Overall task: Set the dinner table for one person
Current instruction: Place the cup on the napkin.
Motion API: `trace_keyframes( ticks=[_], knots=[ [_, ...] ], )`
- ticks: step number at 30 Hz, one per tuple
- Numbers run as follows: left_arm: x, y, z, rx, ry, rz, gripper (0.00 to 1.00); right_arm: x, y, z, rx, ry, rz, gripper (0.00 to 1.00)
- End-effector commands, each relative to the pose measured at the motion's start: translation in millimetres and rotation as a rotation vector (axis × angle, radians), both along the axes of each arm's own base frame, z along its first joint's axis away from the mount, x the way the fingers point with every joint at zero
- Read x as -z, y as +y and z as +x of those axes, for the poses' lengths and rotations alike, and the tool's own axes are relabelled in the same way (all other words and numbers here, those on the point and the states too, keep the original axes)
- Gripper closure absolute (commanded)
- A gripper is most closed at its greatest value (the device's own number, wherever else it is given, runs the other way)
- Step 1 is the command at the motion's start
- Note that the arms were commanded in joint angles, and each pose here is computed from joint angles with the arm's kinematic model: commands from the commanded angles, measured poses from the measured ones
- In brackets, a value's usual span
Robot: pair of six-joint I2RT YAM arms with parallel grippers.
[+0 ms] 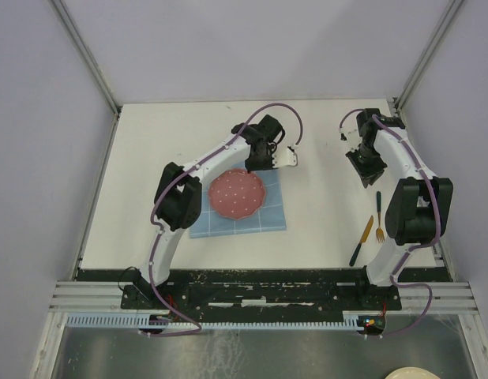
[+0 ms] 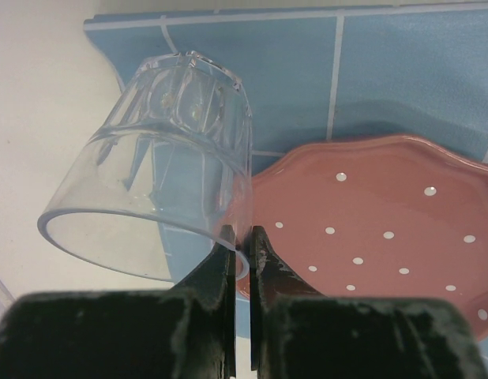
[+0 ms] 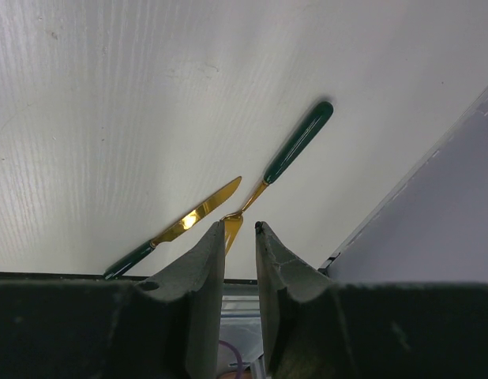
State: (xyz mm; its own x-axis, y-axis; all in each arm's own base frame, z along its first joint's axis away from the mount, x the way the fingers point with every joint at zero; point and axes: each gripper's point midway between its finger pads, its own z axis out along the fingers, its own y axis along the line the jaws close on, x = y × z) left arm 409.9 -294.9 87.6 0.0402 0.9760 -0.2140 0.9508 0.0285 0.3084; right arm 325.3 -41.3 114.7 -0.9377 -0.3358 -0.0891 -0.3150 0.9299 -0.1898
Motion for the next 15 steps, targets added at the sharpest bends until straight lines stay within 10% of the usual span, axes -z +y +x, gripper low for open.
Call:
trace_keyframes(
  ticks=[1, 15],
  knots=[
    [-7.6, -7.8, 7.6, 0.058, -0.049, 0.017, 0.97, -12.4, -0.3, 2.3, 0.017, -0.053, 0.012, 0.70],
    [-7.3, -7.4, 15.7, 0.010, -0.081, 0.034, 0.91, -10.8, 1.2, -1.4, 0.018, -0.054, 0.029, 0.70]
  ],
)
